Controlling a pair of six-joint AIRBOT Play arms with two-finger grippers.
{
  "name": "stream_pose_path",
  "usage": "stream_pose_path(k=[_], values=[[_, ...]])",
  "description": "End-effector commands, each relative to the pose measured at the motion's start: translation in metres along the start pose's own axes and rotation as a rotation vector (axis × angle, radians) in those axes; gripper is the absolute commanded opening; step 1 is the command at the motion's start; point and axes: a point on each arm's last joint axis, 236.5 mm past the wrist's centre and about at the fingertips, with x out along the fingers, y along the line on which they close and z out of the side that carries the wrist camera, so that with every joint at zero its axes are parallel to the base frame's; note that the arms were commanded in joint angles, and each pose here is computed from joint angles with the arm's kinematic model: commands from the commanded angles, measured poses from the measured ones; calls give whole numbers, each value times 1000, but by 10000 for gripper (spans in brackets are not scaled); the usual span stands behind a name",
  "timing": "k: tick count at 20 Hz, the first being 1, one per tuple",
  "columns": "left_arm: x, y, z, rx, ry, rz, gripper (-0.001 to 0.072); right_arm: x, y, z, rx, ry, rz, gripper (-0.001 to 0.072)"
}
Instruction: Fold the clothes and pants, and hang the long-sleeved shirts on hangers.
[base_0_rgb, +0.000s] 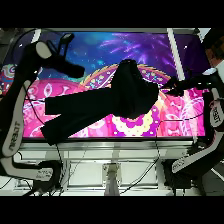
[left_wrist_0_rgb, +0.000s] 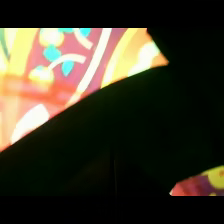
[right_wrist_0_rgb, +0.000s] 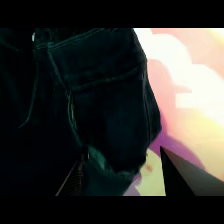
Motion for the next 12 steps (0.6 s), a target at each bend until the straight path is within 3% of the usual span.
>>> stream_pose_path(k=[1,6,7,9,10,12], values=[[-8,15,-48,-63,54,20,8,32,-4,7,-21,-7,-38,610],[-35,57,-67,-188,2,68,8,48,2,15,-77,-38,-89,603],[-38,65,-71,-216,-2,71,8,48,3,14,-80,-38,-90,516],[-38,78,-83,-275,5,69,8,50,6,10,-84,-22,-81,140],[-37,85,-92,-297,22,75,8,49,11,7,-79,-7,-62,31],[-33,99,-108,-349,42,82,8,37,25,7,-93,-2,-30,27]])
